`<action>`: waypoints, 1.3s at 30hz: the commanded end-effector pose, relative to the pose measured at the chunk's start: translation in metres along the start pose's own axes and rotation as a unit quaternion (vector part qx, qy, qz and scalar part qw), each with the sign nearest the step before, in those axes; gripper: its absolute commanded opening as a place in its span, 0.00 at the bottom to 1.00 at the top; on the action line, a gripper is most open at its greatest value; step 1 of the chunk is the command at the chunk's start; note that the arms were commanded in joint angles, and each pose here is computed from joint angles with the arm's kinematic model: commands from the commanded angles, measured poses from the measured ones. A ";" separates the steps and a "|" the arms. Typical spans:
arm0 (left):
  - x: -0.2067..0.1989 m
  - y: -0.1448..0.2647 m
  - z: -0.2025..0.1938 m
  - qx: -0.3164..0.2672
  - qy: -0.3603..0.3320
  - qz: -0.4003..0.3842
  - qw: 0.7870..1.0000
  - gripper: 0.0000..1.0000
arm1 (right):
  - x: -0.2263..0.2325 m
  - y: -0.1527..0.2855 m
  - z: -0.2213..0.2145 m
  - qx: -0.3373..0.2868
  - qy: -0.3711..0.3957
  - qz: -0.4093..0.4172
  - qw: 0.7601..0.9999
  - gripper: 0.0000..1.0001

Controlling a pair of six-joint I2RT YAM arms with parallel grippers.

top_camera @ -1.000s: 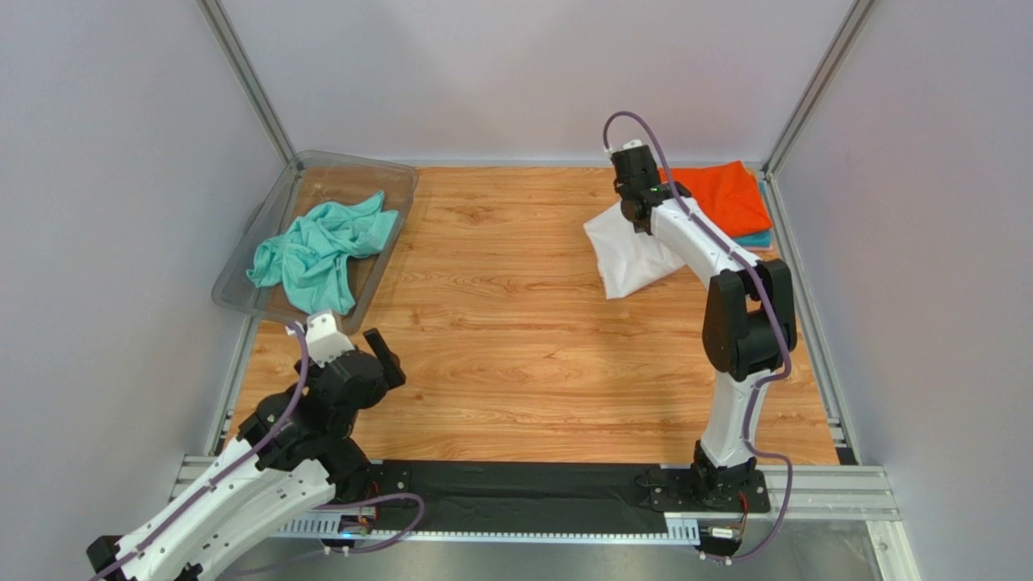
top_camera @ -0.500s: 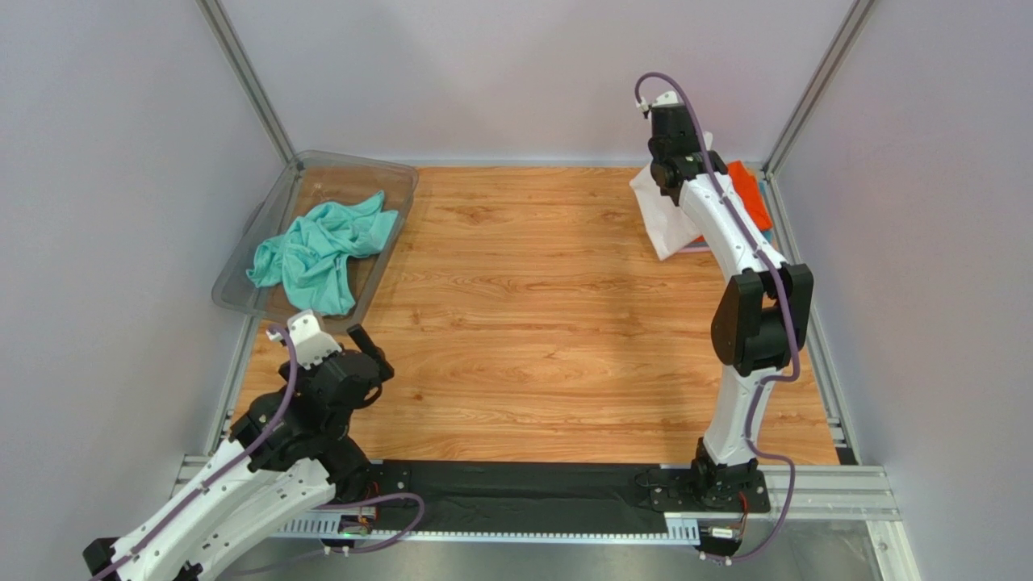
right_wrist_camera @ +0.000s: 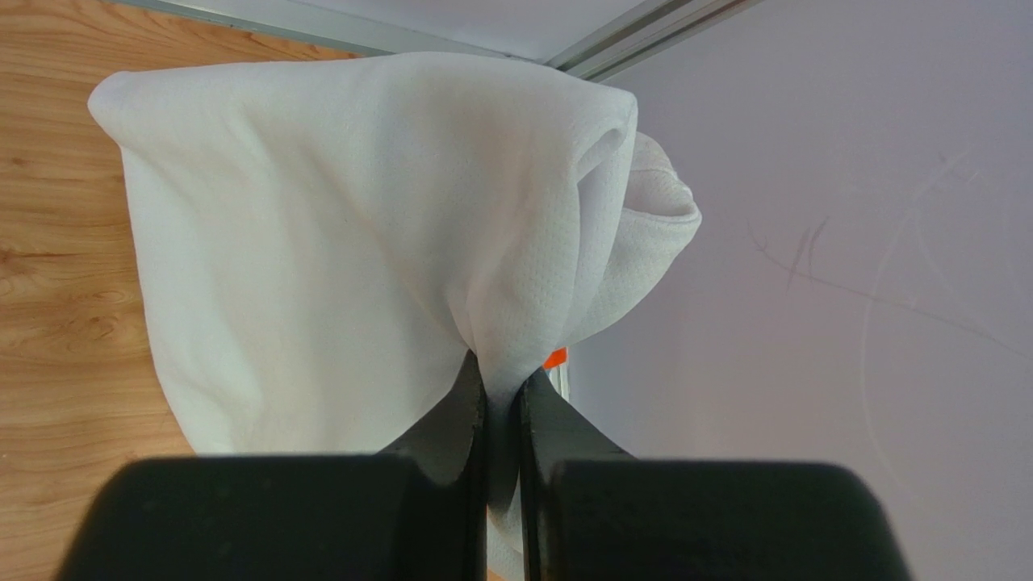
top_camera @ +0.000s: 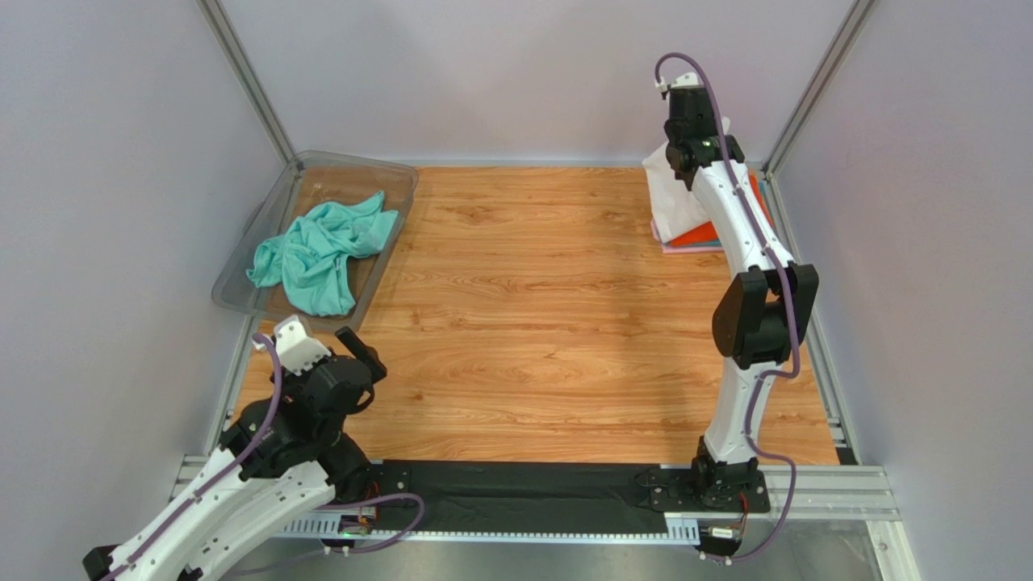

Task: Fold and stack the t-shirts
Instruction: Neatly place the folded tshirt to the corner

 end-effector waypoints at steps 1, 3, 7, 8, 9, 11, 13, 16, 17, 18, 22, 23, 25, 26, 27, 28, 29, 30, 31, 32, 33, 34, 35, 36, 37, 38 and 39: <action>0.000 0.001 0.008 -0.014 0.013 0.008 1.000 1.00 | -0.009 -0.017 0.003 -0.001 -0.020 -0.005 1.000 0.00; 0.000 0.000 0.007 -0.013 0.010 0.013 1.000 1.00 | -0.007 -0.028 -0.001 0.006 -0.021 -0.002 1.000 0.00; -0.002 -0.001 0.007 -0.011 0.006 0.018 1.000 1.00 | -0.017 -0.048 0.000 0.006 -0.038 -0.009 0.999 0.00; -0.003 -0.002 0.008 -0.012 0.005 0.019 1.000 1.00 | -0.016 -0.054 -0.003 0.010 -0.036 -0.011 0.999 0.00; -0.004 -0.001 0.009 -0.014 0.007 0.019 1.000 1.00 | -0.021 -0.058 -0.004 0.012 -0.041 -0.019 0.999 0.00; -0.005 -0.002 0.010 -0.016 0.006 0.021 1.000 1.00 | -0.023 -0.067 -0.003 0.012 -0.046 -0.020 0.999 0.00; -0.005 -0.003 0.010 -0.016 0.006 0.021 1.000 1.00 | -0.027 -0.075 -0.006 0.015 -0.051 -0.021 0.998 0.00; -0.006 -0.003 0.010 -0.016 0.005 0.023 1.000 1.00 | -0.038 -0.092 -0.015 0.023 -0.062 -0.029 0.997 0.00; -0.006 -0.004 0.010 -0.017 0.003 0.024 1.000 1.00 | -0.036 -0.098 -0.019 0.028 -0.066 -0.027 0.997 0.00; -0.006 -0.004 0.010 -0.017 0.000 0.027 0.999 1.00 | -0.039 -0.103 -0.023 0.032 -0.072 -0.029 0.996 0.00; -0.008 -0.005 0.011 -0.016 -0.002 0.028 0.999 1.00 | -0.040 -0.116 -0.035 0.044 -0.087 -0.037 0.995 0.01; -0.009 -0.005 0.011 -0.015 -0.002 0.028 1.000 1.00 | -0.038 -0.121 -0.039 0.049 -0.086 -0.038 0.994 0.02; -0.011 -0.005 0.012 -0.014 -0.004 0.030 0.999 1.00 | -0.040 -0.126 -0.041 0.051 -0.099 -0.043 0.993 0.23; -0.012 -0.005 0.013 -0.012 -0.004 0.029 0.999 1.00 | -0.040 -0.131 -0.045 0.055 -0.106 -0.046 0.992 0.41; -0.014 -0.006 0.013 -0.013 -0.004 0.026 1.000 1.00 | -0.042 -0.133 -0.045 0.054 -0.112 -0.050 0.991 0.61; -0.016 -0.006 0.013 -0.010 -0.007 0.027 1.000 1.00 | -0.042 -0.135 -0.046 0.055 -0.114 -0.054 0.991 0.86; -0.018 -0.007 0.014 -0.009 -0.009 0.026 1.000 1.00 | -0.044 -0.135 -0.046 0.054 -0.116 -0.057 0.990 0.96; -0.019 -0.007 0.014 -0.009 -0.012 0.025 1.000 1.00 | -0.046 -0.133 -0.044 0.052 -0.116 -0.065 0.990 1.00; -0.021 -0.008 0.014 -0.006 -0.018 0.026 0.999 1.00 | -0.049 -0.131 -0.041 0.050 -0.117 -0.070 0.989 1.00; -0.022 -0.008 0.016 -0.006 -0.020 0.024 0.999 1.00 | -0.053 -0.127 -0.038 0.047 -0.119 -0.079 0.989 1.00; -0.024 -0.008 0.016 -0.006 -0.021 0.024 0.999 1.00 | -0.054 -0.124 -0.035 0.043 -0.124 -0.079 0.988 1.00; -0.026 -0.008 0.017 -0.006 -0.024 0.023 0.999 1.00 | -0.059 -0.117 -0.030 0.036 -0.128 -0.081 0.988 1.00; -0.026 -0.008 0.018 -0.005 -0.028 0.023 0.999 1.00 | -0.062 -0.112 -0.026 0.032 -0.132 -0.083 0.987 1.00; -0.027 -0.008 0.018 -0.004 -0.030 0.021 0.999 1.00 | -0.065 -0.107 -0.023 0.027 -0.137 -0.083 0.987 1.00; -0.027 -0.008 0.019 -0.004 -0.030 0.020 0.999 1.00 | -0.071 -0.097 -0.018 0.021 -0.146 -0.085 0.985 1.00; -0.028 -0.007 0.021 -0.005 -0.034 0.020 0.999 1.00 | -0.073 -0.091 -0.015 0.018 -0.152 -0.086 0.984 1.00; -0.028 -0.006 0.021 -0.005 -0.034 0.017 0.999 1.00 | -0.075 -0.085 -0.013 0.016 -0.159 -0.080 0.984 1.00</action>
Point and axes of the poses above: each gripper's point midway between its finger pads, its own y axis back along the fingers, its own x axis along the line the jaws close on, z = x × y, the point moved 8 cm from there along y, back along the fingers, and after that the axes turned 13 degrees about -y, right-handed, at the moved point
